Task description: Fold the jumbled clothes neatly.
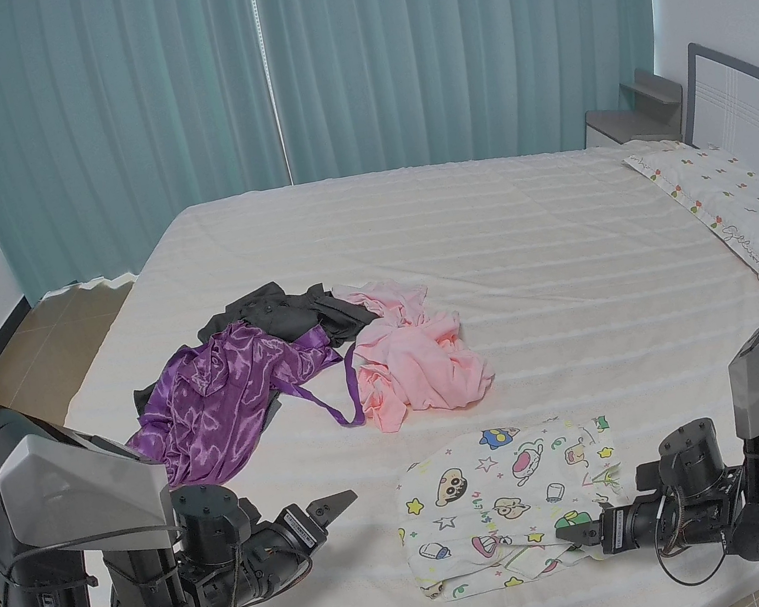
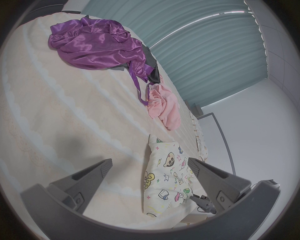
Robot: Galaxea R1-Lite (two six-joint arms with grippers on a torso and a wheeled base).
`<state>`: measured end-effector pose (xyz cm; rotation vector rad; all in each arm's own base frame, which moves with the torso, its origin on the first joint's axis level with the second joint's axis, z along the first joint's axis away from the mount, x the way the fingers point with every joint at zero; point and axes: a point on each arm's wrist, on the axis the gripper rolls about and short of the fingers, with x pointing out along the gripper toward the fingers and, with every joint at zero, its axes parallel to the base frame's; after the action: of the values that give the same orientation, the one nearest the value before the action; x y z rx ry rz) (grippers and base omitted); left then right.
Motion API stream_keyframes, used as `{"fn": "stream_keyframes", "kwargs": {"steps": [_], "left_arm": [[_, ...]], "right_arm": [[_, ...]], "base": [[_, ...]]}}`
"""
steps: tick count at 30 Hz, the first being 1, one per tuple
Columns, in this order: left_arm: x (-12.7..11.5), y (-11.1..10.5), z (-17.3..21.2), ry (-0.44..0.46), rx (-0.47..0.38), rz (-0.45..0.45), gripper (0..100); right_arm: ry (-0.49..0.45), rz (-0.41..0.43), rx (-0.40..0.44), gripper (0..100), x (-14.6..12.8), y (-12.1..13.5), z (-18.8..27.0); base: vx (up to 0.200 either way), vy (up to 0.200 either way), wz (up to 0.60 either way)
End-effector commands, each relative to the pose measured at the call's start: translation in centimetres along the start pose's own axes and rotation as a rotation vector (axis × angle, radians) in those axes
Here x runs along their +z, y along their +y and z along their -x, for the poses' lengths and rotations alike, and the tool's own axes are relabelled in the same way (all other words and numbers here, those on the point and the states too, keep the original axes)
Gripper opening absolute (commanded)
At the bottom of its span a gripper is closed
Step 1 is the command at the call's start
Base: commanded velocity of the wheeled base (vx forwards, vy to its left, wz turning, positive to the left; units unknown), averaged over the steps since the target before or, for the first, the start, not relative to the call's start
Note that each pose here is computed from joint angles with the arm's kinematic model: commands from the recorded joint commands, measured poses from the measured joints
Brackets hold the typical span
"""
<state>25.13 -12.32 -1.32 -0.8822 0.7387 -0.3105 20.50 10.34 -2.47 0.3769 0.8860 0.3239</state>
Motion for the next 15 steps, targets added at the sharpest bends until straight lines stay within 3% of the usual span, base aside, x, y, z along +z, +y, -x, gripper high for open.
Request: {"fn": "stream_keyframes", "kwargs": {"steps": [1,15], "left_arm": [[0.0,0.0,0.0,-0.005,-0.007,-0.002,100],[0.0,0.0,-0.1,-0.003,-0.004,-0.003,100]], "right_arm": [[0.02,0.004,-0.004,0,-0.4,0.0,-0.4],[-0.023,-0.002,-0.005,0,-0.4,-0.6,1.8]], "base": [[0.0,0.0,0.0],[0.0,0.0,0.0]]}}
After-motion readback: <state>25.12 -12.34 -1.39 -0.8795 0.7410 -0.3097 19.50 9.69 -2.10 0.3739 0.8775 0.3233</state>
